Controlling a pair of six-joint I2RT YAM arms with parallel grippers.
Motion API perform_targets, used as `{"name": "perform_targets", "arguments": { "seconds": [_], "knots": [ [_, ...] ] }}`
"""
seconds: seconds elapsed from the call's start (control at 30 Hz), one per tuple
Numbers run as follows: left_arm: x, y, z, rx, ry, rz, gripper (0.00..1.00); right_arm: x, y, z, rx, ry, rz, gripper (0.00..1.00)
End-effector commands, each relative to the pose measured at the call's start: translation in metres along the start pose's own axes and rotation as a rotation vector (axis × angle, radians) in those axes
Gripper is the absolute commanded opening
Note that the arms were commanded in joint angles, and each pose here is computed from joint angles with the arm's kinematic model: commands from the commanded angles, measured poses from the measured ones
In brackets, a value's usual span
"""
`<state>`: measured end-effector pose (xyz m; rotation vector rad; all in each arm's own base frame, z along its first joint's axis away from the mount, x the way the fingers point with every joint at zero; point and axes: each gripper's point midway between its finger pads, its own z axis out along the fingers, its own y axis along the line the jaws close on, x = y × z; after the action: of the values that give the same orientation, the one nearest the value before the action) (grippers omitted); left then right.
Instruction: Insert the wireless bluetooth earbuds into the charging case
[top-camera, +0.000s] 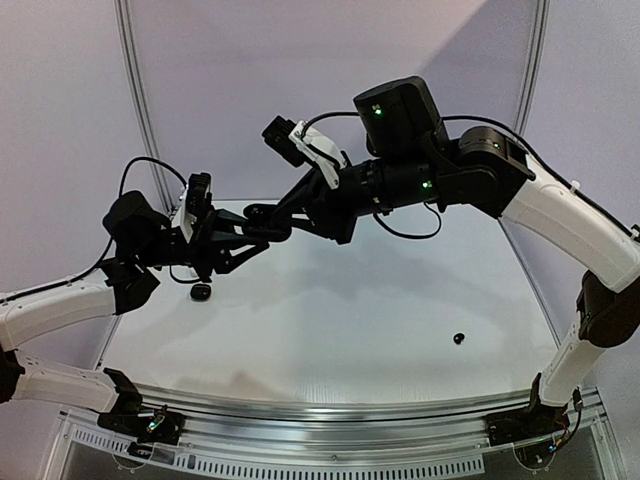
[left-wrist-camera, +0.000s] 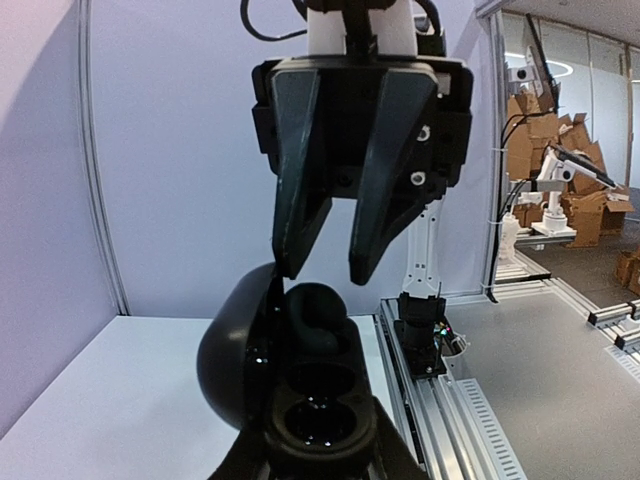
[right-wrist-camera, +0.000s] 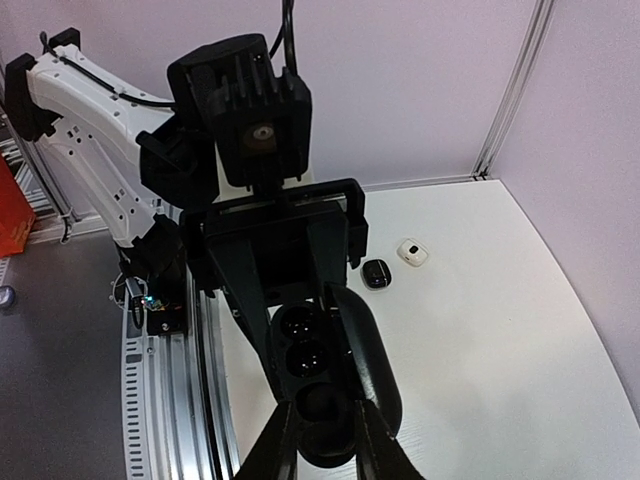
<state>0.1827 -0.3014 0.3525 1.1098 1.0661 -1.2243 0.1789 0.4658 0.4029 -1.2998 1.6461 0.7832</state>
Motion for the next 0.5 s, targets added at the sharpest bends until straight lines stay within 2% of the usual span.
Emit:
{"name": "perform_targets", "arguments": {
  "seconds": [0.0,0.17,0.47],
  "knots": [
    [-0.004,-0.005,-0.001,0.014,-0.007,0.014,0.00,0.008,-0.007,0.008,0.024,0.041,-0.005,0.21],
    [-0.004,-0.005,-0.001,0.015,-0.008,0.015,0.00,0.000,-0.010,0.003,0.044,0.020,-0.007,0.22],
    [-0.004,-0.004,-0.001,0.015,-0.008,0.013,0.00,0.014,-0.012,0.006,0.050,0.081,0.028,0.25]
  ]
}}
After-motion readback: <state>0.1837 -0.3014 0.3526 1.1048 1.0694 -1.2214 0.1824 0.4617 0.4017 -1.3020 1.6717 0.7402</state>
